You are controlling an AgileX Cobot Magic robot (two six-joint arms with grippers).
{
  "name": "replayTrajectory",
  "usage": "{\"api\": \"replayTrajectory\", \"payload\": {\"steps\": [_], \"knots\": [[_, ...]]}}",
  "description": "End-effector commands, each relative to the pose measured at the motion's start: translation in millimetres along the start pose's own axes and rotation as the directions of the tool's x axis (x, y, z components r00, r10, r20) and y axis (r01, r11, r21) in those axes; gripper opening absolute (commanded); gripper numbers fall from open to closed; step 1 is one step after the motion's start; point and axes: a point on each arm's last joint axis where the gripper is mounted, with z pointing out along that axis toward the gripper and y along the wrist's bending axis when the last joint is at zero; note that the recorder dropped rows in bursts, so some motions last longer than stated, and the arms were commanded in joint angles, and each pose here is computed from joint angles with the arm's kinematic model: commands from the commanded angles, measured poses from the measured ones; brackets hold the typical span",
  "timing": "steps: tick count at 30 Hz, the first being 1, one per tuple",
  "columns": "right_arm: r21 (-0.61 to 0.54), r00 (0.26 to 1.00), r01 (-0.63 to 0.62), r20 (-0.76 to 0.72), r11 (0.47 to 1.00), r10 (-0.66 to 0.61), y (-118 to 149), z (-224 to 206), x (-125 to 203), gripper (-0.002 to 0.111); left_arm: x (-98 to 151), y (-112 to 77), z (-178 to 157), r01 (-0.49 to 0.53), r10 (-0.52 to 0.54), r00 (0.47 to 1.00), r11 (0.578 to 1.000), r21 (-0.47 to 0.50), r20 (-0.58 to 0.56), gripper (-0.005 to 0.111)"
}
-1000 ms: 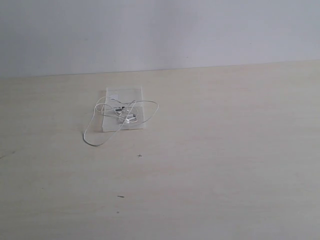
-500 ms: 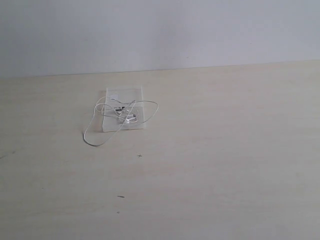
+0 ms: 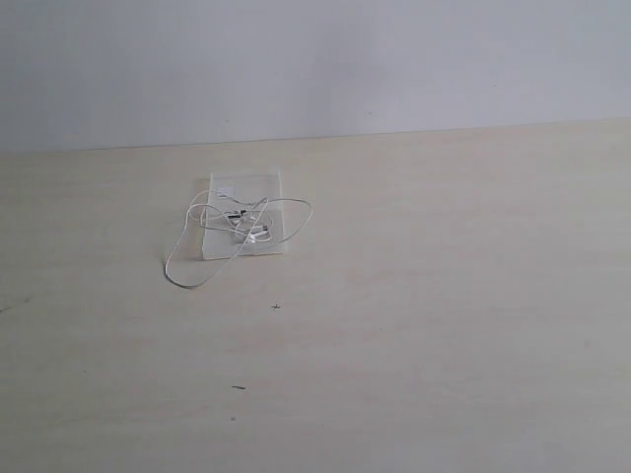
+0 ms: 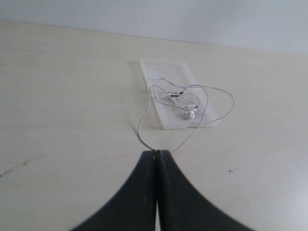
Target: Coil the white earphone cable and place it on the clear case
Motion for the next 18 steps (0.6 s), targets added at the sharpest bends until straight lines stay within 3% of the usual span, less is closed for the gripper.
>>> {"api": "replayTrajectory", "payload": {"steps": [1, 13, 18], "knots": [[0.007, 1.0, 0.0, 0.005, 1.0, 0.0, -0.4, -0.2, 0.5, 0.0, 1.0, 0.1, -1.0, 0.005, -0.005, 1.0, 1.0, 0.002, 0.001, 0.0], [0.007, 1.0, 0.0, 0.005, 1.0, 0.0, -0.4, -0.2, 0.5, 0.0, 1.1, 0.4, -0.9, 0.003, -0.003, 1.0, 1.0, -0.001, 0.0, 0.0], [0.006, 1.0, -0.002, 0.005, 1.0, 0.002, -0.3, -0.2, 0.5, 0.0, -7.8, -5.6, -19.1, -0.061, 0.06, 0.993, 0.998, 0.006, 0.103, 0.0]]}}
